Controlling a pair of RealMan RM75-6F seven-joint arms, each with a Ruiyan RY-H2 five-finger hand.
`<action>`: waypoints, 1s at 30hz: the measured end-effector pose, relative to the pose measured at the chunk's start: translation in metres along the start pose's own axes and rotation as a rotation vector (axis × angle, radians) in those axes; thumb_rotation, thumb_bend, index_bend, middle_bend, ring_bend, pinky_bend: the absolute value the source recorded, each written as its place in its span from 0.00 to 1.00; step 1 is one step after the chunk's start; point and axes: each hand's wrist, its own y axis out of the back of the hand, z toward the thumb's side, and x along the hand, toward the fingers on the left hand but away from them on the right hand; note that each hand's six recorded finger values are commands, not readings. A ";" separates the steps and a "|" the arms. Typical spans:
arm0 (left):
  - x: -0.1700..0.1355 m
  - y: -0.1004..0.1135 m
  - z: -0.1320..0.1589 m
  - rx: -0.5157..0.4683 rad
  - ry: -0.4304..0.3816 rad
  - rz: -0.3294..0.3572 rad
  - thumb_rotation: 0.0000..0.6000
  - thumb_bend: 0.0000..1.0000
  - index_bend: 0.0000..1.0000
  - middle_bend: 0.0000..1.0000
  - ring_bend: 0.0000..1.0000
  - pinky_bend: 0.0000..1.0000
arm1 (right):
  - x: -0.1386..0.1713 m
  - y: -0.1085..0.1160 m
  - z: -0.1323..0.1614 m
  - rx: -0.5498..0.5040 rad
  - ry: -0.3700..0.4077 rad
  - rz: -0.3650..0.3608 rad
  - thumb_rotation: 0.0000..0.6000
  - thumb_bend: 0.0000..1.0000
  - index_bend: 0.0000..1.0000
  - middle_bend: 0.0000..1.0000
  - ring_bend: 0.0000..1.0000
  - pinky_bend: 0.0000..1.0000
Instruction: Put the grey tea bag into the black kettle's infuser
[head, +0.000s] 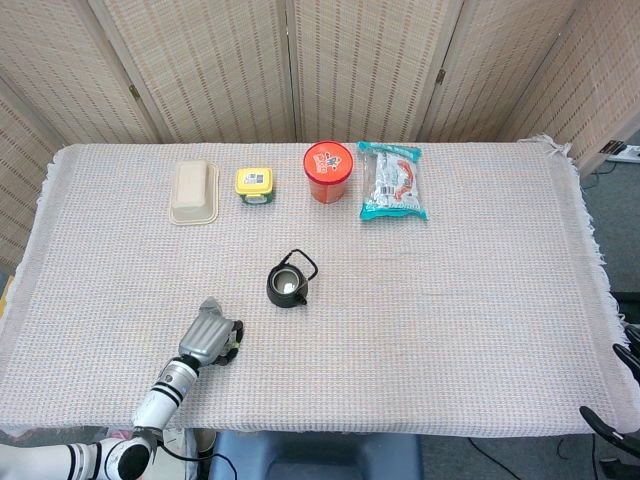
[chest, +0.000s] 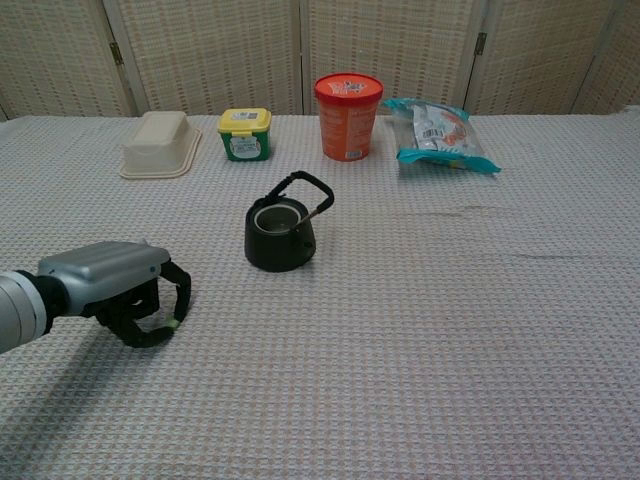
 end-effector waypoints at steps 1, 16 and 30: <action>0.000 0.001 0.000 -0.001 -0.002 0.006 1.00 0.40 0.45 1.00 1.00 1.00 | 0.000 0.000 0.000 0.000 0.000 0.000 1.00 0.10 0.00 0.00 0.00 0.00; 0.001 -0.001 -0.009 -0.039 -0.015 0.032 1.00 0.40 0.53 1.00 1.00 1.00 | 0.000 0.000 0.001 0.006 -0.001 -0.003 1.00 0.10 0.00 0.00 0.00 0.00; 0.003 0.000 -0.012 -0.060 -0.010 0.052 1.00 0.41 0.59 1.00 1.00 1.00 | -0.001 0.000 0.002 0.009 0.001 -0.001 1.00 0.10 0.00 0.00 0.00 0.00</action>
